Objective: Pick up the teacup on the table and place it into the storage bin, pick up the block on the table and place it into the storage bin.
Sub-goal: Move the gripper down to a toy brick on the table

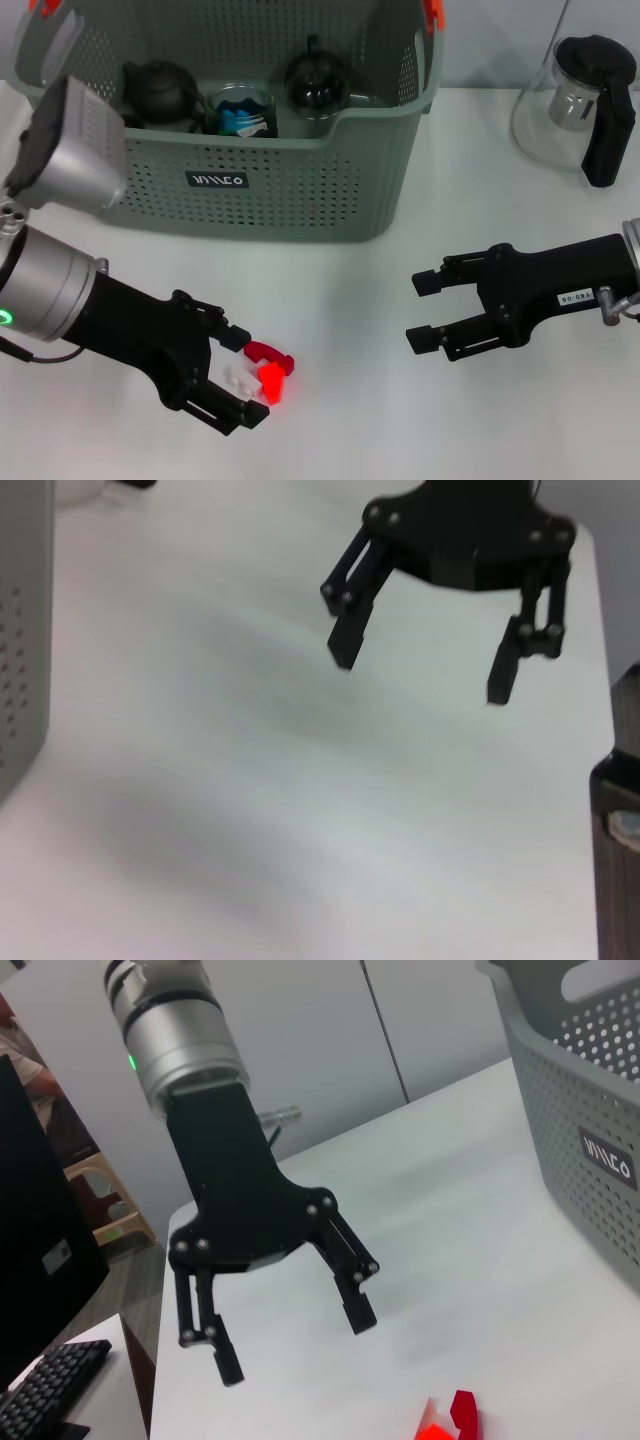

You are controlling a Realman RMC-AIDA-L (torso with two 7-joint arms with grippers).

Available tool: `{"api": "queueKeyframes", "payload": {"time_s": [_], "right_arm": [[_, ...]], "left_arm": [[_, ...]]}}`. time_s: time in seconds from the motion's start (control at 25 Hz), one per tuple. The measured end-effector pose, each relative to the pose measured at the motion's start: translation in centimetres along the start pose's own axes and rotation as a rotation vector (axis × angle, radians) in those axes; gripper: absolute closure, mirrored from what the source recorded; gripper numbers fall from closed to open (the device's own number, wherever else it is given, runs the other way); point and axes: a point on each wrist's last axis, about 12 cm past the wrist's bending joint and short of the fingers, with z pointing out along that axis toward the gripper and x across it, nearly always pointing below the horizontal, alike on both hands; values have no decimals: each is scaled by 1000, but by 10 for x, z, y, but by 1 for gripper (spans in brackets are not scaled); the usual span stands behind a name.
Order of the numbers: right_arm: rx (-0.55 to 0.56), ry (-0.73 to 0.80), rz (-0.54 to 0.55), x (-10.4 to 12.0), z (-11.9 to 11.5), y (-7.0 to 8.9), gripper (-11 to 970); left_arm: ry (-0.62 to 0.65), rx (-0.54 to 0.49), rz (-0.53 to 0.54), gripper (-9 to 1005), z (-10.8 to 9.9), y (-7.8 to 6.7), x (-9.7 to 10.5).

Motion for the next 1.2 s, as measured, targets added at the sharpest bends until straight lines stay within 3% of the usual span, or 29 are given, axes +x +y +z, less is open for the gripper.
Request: {"api": "queueKeyframes", "payload": {"time_s": [0.4,0.56,0.96,1.2], "right_arm": [[4,-5,-4,-3,0,-1,95],[5,-7,-2,-3,0,-1,95],[7,-14,-1,-2,0,-1,94],[10,-11,-3,-2,0,-1,94]], "left_arm": [[111,-50,-71,75,13,19,-7],[154,-115,-100,75,19,28,-10],[189,-134,-205,74,31,28,-18],[235,-121,-186,74,39,23,-21]]}}
